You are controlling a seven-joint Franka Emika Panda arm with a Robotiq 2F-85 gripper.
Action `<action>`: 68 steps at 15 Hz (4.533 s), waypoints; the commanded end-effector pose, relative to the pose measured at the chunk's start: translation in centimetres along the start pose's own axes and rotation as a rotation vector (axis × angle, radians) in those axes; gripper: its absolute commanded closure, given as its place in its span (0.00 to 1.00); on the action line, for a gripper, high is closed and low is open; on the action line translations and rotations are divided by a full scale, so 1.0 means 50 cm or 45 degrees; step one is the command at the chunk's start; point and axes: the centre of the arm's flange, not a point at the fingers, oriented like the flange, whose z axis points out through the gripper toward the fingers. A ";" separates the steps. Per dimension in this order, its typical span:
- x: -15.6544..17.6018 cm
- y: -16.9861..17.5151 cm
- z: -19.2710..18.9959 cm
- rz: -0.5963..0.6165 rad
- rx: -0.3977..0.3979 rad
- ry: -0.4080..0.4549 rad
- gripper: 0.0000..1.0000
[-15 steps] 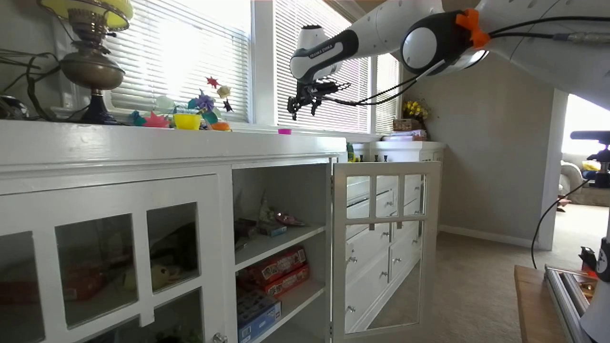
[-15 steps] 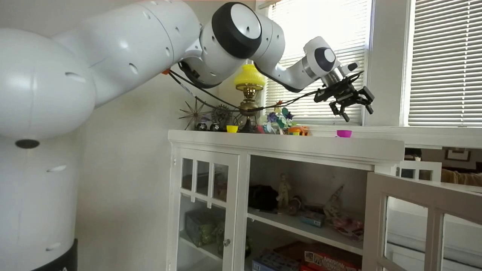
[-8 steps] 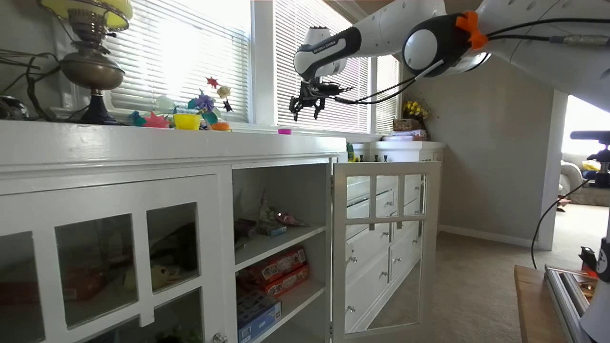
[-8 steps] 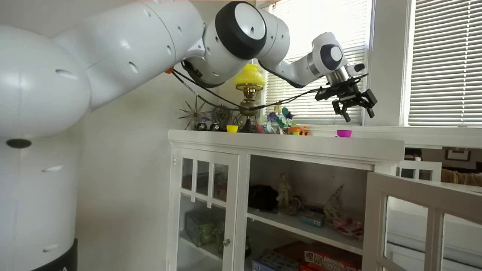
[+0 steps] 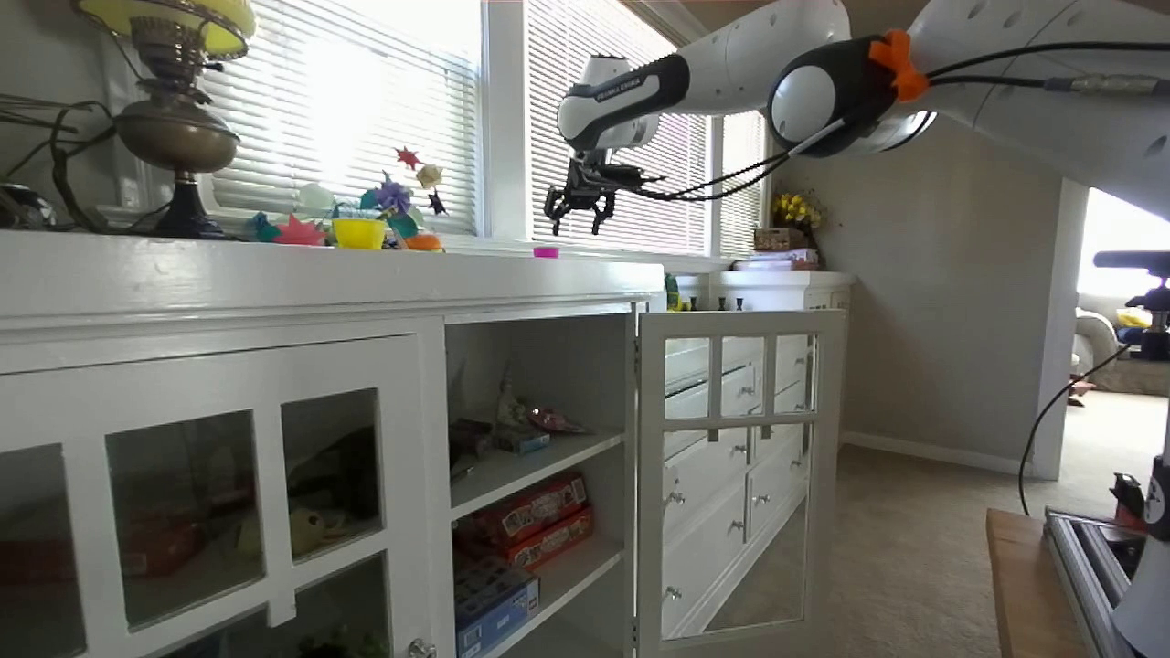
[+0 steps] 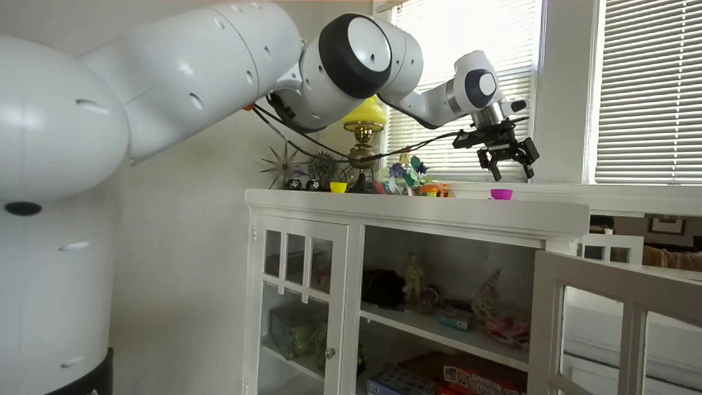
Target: Move the pink bowl to the right
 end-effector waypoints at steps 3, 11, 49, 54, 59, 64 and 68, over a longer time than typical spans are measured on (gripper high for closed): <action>0.080 -0.006 0.039 0.077 0.033 -0.021 0.00; 0.092 0.005 0.050 0.103 0.046 -0.011 0.14; 0.150 -0.008 0.084 0.134 0.123 0.078 0.22; 0.150 -0.023 0.091 0.134 0.173 0.102 0.23; 0.148 -0.029 0.101 0.135 0.188 0.110 0.26; 0.142 -0.026 0.107 0.135 0.184 0.095 0.27; 0.136 -0.027 0.114 0.136 0.183 0.082 0.28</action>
